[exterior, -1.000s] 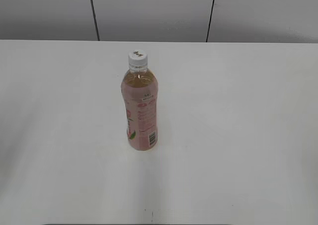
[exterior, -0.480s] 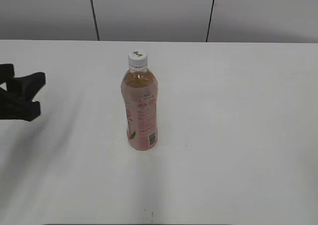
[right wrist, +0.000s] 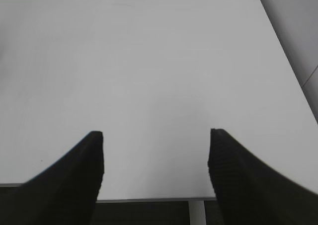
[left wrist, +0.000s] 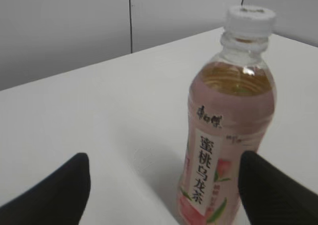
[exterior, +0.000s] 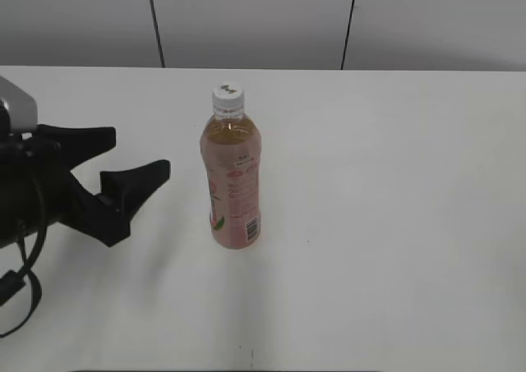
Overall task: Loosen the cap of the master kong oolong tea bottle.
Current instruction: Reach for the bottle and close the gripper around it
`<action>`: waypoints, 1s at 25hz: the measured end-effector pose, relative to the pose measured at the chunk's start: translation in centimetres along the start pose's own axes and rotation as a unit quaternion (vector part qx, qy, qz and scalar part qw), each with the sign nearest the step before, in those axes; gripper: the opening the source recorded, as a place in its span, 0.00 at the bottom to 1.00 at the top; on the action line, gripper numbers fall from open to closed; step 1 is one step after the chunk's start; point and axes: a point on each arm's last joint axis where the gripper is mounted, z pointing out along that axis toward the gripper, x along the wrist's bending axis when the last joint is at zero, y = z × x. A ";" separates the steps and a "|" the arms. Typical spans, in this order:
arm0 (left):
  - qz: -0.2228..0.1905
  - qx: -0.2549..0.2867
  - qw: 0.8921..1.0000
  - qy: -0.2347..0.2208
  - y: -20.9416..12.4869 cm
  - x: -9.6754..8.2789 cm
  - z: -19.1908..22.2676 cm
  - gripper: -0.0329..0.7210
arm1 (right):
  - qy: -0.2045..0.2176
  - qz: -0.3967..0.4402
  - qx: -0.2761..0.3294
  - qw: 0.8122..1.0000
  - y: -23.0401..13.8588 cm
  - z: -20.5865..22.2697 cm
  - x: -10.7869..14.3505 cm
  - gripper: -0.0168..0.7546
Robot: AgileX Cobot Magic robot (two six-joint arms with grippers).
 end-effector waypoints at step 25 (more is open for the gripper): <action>-0.030 0.018 0.990 -0.137 -5.6 -1.3 6.5 0.84 | 0.029 0.020 0.068 0.997 1.2 2.0 0.3 0.67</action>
